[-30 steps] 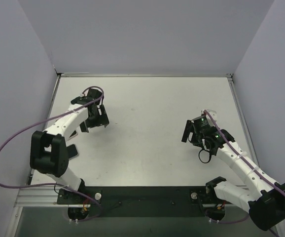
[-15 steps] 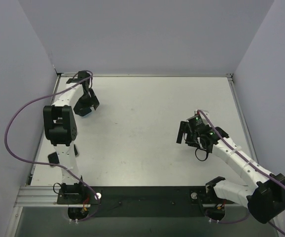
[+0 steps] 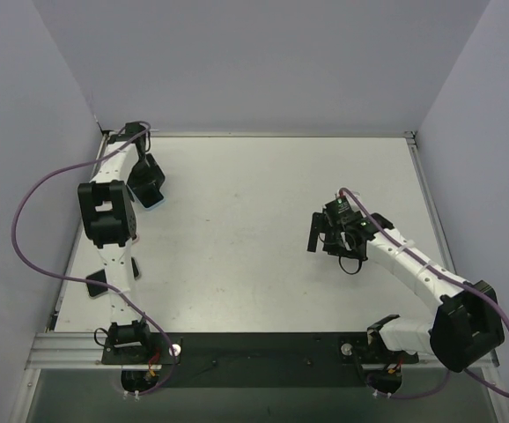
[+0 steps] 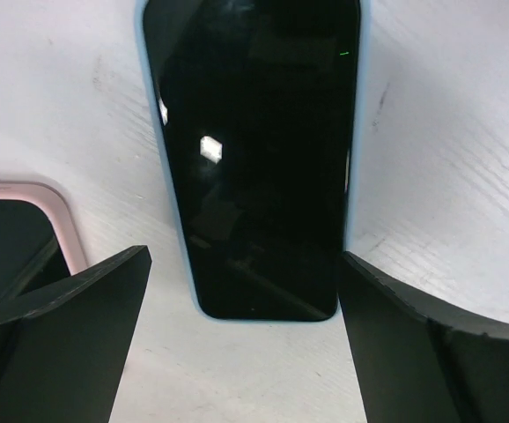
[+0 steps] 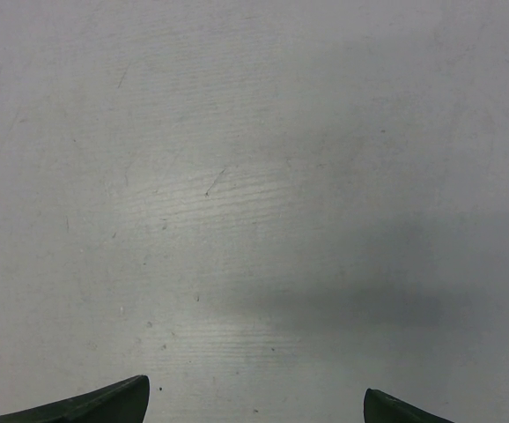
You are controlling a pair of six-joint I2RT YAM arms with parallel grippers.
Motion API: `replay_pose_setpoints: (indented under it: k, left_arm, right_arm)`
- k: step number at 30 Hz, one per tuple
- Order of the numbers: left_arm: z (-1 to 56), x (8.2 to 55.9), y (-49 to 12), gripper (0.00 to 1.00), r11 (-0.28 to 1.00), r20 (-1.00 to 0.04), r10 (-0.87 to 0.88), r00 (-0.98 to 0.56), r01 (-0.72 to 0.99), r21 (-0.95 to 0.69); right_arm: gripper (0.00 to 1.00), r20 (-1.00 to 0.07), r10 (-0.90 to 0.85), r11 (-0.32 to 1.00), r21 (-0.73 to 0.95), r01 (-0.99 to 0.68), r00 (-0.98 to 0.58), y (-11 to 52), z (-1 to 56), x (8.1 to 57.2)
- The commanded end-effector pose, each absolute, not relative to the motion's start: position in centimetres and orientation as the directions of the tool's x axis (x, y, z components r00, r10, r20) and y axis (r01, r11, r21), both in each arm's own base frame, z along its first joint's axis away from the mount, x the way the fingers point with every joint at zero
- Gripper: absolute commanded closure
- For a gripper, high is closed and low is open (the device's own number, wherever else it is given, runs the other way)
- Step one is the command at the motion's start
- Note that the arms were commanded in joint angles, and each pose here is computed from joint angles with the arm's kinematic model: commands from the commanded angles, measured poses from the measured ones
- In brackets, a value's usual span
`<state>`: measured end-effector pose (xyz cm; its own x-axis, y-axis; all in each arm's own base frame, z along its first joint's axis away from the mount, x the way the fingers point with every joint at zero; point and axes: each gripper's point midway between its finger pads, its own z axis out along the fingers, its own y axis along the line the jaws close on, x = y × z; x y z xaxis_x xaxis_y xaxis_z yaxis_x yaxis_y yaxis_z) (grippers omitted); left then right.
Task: Take the phone out of the phone case
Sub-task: Pick up the phone at the center of the board.
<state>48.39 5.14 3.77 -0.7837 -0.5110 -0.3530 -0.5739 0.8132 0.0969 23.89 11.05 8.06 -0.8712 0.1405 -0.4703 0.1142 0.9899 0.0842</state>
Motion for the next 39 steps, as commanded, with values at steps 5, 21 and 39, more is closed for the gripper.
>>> replay_pose_setpoints:
  k: [5, 21, 39]
  left_arm:
    - [2.3, 48.9, 5.8, 0.03, 0.822, -0.327, -0.510, -0.795, -0.562, 0.085]
    - [3.0, 50.6, 4.2, 0.02, 0.813, -0.344, -0.570, -0.746, -0.572, -0.106]
    - [5.5, 51.3, 3.0, 0.03, 0.797, -0.384, -0.604, -0.699, -0.540, -0.270]
  right_arm:
    - [0.02, -0.457, 0.108, 0.994, 0.064, 0.088, -0.883, 11.5, 8.3, 24.3]
    - [0.02, -0.457, 0.109, 0.994, 0.073, 0.085, -0.883, 12.3, 8.3, 24.3]
    - [0.03, -0.451, 0.086, 0.996, 0.061, 0.065, -0.888, 13.3, 7.9, 24.3]
